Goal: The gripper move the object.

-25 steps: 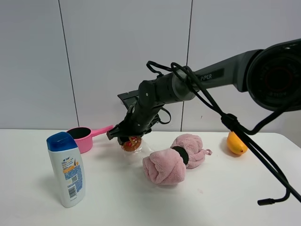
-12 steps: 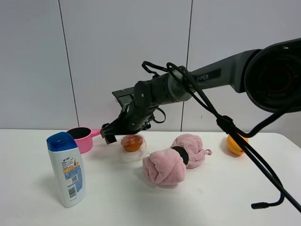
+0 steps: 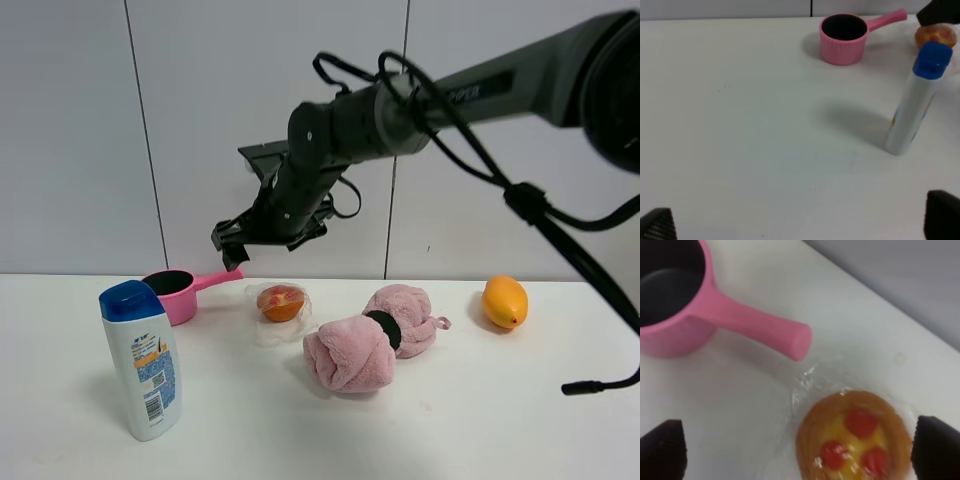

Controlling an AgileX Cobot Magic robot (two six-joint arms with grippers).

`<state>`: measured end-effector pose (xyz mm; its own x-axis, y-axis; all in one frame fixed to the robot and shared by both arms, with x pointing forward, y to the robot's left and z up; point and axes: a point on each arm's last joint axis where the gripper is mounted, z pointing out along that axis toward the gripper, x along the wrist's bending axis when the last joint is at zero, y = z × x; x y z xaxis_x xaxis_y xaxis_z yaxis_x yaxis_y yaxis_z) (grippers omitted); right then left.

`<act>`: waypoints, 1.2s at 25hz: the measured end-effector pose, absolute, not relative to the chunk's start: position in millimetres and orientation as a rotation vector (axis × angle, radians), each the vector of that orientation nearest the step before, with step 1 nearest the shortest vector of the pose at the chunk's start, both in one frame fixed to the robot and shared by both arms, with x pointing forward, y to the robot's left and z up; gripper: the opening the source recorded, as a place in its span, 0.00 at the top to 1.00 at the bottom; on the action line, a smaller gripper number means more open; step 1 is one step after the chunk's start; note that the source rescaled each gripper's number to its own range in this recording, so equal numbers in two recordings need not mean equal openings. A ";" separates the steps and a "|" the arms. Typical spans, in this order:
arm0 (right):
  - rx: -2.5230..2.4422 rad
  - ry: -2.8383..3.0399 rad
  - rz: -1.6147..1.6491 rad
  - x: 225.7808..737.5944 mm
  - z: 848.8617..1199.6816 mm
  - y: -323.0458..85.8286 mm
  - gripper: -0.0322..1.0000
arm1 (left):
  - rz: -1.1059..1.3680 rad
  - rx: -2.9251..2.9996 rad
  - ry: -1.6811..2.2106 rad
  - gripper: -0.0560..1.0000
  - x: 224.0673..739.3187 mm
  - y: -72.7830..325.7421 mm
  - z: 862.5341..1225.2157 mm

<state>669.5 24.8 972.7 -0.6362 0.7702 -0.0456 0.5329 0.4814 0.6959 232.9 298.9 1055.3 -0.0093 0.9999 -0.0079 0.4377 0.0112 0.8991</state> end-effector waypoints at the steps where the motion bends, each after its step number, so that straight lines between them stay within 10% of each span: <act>1: 1.093 2.377 0.939 666.2 987.1 22.3 0.00 | 0.958 1.523 1.545 0.00 232.9 298.9 1055.3; 11: 1.078 2.365 0.943 612.0 1122.8 -17.9 0.00 | 0.958 1.523 1.545 0.00 232.9 298.9 1055.3; 30: 1.234 2.028 0.672 558.9 1249.6 -173.4 0.00 | 0.958 1.523 1.545 0.00 232.9 298.9 1055.3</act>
